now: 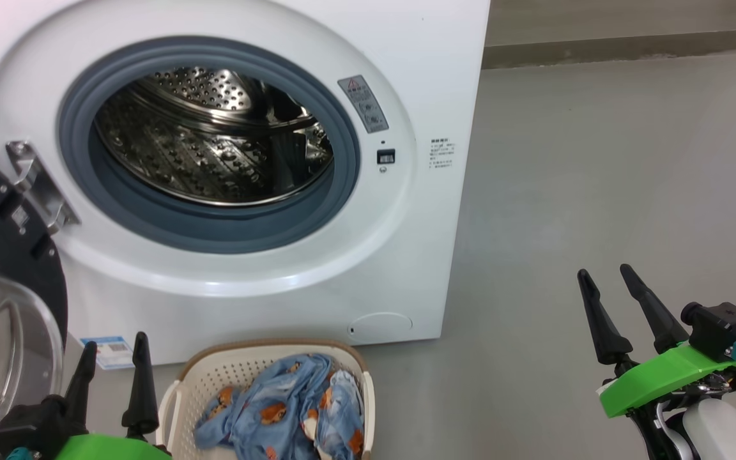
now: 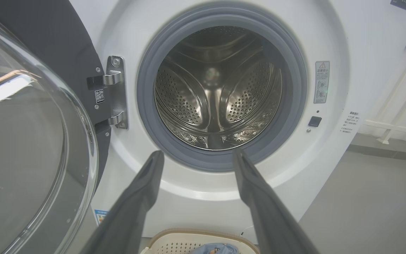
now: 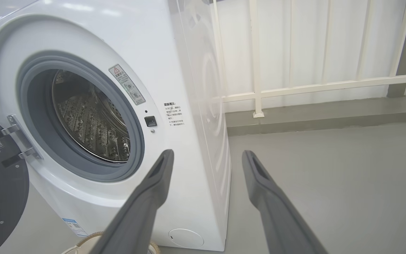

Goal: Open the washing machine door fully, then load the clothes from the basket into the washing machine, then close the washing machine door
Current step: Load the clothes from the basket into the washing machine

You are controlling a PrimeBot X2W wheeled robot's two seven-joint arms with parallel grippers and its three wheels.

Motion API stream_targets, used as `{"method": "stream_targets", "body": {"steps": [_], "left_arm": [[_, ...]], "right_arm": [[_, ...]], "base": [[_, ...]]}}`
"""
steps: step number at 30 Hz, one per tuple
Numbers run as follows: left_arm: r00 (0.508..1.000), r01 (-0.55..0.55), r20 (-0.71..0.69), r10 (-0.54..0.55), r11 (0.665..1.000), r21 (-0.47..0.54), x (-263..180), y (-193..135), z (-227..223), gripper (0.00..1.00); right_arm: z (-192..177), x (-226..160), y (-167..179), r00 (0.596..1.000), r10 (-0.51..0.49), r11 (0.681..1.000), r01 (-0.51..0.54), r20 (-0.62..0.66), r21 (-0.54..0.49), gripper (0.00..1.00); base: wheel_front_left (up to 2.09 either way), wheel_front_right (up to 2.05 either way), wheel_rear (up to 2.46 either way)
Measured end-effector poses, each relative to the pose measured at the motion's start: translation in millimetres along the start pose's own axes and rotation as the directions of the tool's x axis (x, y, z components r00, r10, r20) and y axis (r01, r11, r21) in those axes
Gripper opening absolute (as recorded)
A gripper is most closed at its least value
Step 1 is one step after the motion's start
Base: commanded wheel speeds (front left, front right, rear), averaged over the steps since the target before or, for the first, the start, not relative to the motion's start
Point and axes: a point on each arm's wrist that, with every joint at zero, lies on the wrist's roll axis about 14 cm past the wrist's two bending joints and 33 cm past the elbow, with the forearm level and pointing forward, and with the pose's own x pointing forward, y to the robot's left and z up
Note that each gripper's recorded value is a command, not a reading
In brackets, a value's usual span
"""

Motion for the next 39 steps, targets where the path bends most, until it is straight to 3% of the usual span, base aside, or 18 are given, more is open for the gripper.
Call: {"method": "stream_targets", "body": {"steps": [9,39], "left_arm": [[1.000,-0.001,-0.002,0.001,1.000,-0.005,-0.6,0.4,-0.5,1.00],[1.000,-0.007,-0.019,0.007,1.000,0.005,-2.4,0.3,-5.6,1.00]], "right_arm": [[-0.8,0.7,1.4,1.000,0.004,1.000,-0.004,-0.002,0.000,1.00],[-6.6,2.3,6.0,1.000,0.018,1.000,-0.018,-0.019,0.008,1.00]], "base": [[0.77,-0.77,0.00],[0.00,0.00,0.00]]}}
